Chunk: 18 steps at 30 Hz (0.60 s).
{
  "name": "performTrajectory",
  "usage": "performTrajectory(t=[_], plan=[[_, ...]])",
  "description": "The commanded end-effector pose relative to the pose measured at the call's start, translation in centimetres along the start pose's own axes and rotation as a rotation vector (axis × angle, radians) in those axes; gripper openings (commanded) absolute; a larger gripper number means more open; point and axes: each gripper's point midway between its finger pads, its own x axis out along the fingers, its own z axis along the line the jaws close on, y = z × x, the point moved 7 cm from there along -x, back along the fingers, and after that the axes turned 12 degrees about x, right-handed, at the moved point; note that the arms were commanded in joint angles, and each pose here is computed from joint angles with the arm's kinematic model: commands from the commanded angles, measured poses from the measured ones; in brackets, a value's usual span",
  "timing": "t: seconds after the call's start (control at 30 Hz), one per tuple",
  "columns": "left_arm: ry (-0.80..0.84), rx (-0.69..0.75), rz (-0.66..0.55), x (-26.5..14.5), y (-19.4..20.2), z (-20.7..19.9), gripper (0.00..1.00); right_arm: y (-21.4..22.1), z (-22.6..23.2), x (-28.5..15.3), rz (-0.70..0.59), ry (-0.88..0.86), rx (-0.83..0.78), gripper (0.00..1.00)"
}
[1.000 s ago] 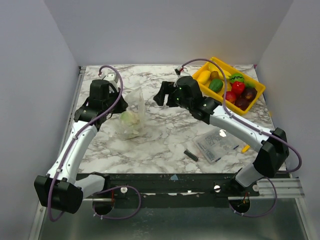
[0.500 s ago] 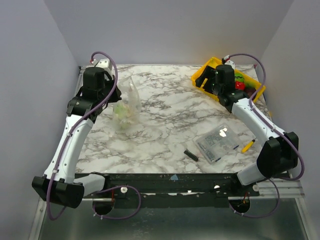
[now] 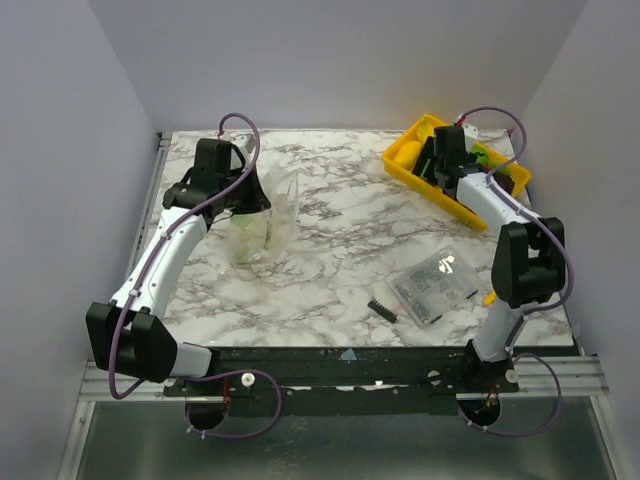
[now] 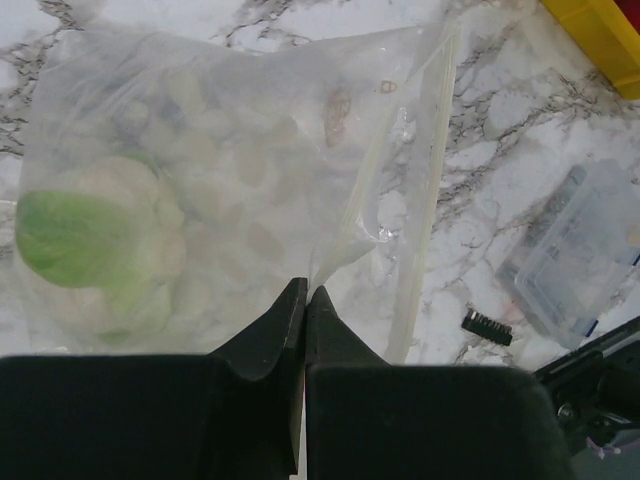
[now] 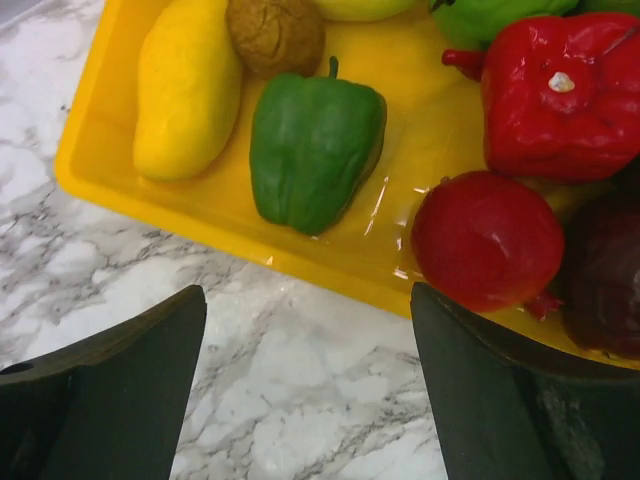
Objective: Place the food in the zip-top bag and seal the zipper
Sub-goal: Pick up the fake vegetable from the bin.
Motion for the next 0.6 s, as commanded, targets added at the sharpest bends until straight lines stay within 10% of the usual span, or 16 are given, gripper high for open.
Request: performTrajectory(t=[0.0,0.57], plan=[[0.096,-0.014,-0.015,-0.1,0.4,-1.0,0.00,-0.9,-0.8,3.3,-0.005,0.093,0.003,0.87],[0.082,-0.014,0.000,0.2,0.9,-0.8,0.00,1.7,0.1,11.6,0.012,0.195,0.075,0.90]])
